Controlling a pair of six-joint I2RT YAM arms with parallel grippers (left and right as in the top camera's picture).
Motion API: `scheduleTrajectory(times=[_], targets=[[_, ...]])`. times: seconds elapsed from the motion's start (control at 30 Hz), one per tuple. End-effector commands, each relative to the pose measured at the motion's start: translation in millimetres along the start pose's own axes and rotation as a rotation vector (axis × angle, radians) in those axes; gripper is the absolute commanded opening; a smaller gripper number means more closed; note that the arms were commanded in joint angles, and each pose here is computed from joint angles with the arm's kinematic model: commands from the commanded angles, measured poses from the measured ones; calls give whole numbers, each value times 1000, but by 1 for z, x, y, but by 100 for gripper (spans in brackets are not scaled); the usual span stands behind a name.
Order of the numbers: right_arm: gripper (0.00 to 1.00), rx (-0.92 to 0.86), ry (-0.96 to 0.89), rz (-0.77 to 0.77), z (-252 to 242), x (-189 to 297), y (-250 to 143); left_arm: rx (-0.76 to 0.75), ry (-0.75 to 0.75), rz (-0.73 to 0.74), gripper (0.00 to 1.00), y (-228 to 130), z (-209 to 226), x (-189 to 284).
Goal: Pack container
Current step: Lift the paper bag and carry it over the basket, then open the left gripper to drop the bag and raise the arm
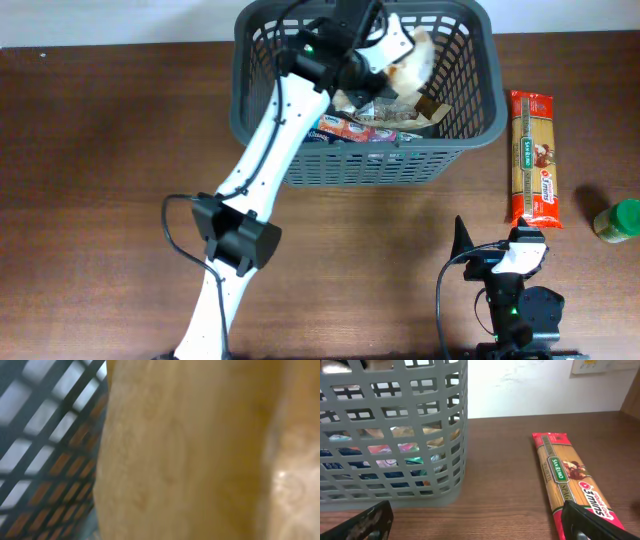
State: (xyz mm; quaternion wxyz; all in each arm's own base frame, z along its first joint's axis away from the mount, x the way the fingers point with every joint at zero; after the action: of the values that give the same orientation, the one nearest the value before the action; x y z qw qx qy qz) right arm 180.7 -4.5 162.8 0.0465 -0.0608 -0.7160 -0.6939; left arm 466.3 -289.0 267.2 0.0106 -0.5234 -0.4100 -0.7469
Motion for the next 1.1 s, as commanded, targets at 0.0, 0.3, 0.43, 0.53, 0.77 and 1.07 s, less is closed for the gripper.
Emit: scheduleTrajectory(times=[0.0,0.3,0.43,0.53,0.77,1.07], targets=[[99,-2,19,1,3,0,-2,30,69,25,2,-14,36,10],[99,-2,19,0,3,0,-2,131,60,132,2,-57,76,5],[99,-2,19,0,3,0,-2,136,58,138,45,-58,76,6],[99,-2,19,0,3,0,-2,141,40,131,99,-57,74,5],[99,-2,19,0,3,0,-2,148,-60,25,99,-39,63,18],[99,-2,19,1,3,0,-2,406,296,-289,99,4,106,155]])
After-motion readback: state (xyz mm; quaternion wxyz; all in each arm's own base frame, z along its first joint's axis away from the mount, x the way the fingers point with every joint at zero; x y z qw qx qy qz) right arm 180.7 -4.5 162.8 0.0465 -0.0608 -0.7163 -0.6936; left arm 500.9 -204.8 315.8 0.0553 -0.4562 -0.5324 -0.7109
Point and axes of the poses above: each gripper's point midway between its finger pads, its own x axis back along the fingers, its own z axis along the line the jaws close on, y = z × x, the point moved 6 cm from there along x, back along the fingers, and after that the axes turned 5 degrees about x, right-handed, at the moved point
